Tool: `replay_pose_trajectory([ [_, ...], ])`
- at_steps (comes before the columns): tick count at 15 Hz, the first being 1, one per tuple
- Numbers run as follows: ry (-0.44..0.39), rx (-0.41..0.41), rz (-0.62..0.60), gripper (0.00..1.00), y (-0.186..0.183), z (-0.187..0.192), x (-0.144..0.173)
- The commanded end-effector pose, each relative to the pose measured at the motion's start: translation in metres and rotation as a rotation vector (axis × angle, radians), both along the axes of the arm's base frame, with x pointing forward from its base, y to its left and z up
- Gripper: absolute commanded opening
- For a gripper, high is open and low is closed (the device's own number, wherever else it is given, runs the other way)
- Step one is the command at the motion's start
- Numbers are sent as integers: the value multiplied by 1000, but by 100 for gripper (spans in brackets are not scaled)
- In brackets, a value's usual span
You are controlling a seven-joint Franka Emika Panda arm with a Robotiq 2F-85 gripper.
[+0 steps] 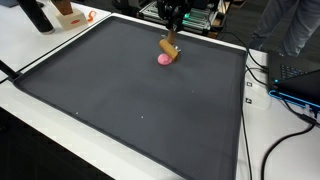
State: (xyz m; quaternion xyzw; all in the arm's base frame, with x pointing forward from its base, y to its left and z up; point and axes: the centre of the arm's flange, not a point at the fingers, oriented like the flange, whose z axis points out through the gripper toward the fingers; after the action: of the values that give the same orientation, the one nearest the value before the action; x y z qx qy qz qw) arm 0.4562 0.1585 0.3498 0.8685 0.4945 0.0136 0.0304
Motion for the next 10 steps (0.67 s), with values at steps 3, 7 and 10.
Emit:
replay_pose_trajectory([
  [3, 42, 23, 3, 24, -5, -20, 4],
  [7, 39, 4, -3, 24, -5, -32, 8],
  [10, 25, -6, -6, 24, -4, -36, 10],
])
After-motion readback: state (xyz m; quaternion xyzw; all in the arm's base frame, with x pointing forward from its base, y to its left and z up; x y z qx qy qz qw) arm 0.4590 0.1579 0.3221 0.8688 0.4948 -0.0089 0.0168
